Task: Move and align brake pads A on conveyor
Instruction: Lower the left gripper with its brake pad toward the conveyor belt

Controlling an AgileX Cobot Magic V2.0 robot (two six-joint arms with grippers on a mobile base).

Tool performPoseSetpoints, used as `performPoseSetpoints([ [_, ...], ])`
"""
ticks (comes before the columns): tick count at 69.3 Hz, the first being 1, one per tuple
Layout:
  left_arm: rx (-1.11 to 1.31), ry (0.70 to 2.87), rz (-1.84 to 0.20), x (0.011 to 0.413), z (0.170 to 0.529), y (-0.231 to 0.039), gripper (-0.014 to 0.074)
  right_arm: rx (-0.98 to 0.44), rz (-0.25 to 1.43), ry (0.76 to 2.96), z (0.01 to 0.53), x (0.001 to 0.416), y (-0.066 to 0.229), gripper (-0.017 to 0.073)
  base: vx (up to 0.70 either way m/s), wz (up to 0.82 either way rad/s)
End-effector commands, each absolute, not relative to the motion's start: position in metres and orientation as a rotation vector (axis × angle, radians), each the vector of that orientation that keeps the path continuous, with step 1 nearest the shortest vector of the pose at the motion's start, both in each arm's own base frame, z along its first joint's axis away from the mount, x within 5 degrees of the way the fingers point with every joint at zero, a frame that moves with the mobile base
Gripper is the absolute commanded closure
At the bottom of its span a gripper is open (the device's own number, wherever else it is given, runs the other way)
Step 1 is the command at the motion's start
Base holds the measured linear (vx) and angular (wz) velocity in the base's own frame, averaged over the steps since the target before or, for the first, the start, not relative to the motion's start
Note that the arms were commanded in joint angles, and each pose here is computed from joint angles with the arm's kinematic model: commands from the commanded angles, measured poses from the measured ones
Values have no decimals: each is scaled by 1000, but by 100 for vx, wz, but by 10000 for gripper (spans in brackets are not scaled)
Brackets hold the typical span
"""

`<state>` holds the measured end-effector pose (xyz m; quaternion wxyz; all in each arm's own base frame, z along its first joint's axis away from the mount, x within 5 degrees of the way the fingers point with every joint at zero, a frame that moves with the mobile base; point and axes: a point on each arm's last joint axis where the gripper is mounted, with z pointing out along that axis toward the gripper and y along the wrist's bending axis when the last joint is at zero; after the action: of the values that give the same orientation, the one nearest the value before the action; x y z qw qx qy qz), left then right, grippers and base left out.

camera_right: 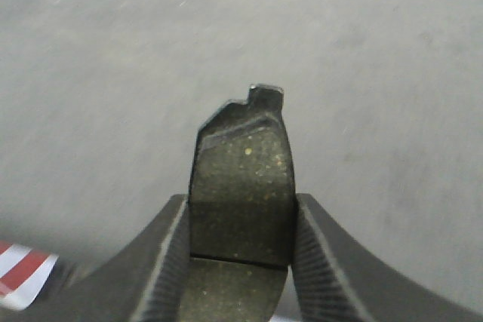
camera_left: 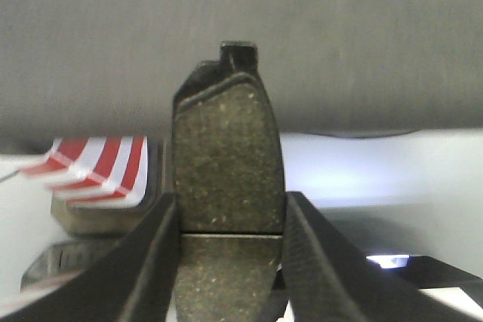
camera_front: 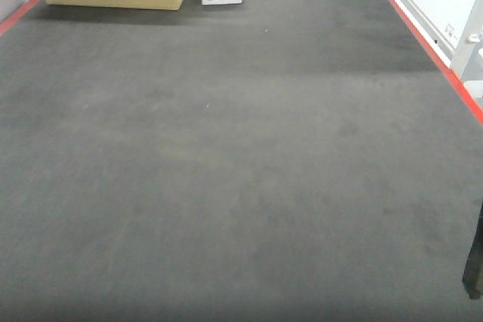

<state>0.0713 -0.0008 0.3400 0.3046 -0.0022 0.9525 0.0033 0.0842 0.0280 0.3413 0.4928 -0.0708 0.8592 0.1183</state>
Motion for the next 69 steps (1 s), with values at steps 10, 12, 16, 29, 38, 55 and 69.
performPoseSetpoints([
  [10,-8,2478,-4,74,349,-2,600,-171,297,1971,357,87,28,568,27,-10],
  [12,-8,2478,-4,74,349,-2,600,-171,297,1971,357,87,28,568,23,-9],
  [16,-8,2478,-4,74,349,-2,600,-171,297,1971,357,87,28,568,21,-7],
  [29,-8,2478,-4,74,349,-2,600,-171,297,1971,357,87,28,568,15,-1],
  [38,-8,2478,-4,74,349,-2,600,-171,297,1971,357,87,28,568,8,5],
  [55,-8,2478,-4,74,349,-2,600,-171,297,1971,357,87,28,568,3,0],
  [69,-8,2478,-4,74,349,-2,600,-171,297,1971,357,87,28,568,0,0],
])
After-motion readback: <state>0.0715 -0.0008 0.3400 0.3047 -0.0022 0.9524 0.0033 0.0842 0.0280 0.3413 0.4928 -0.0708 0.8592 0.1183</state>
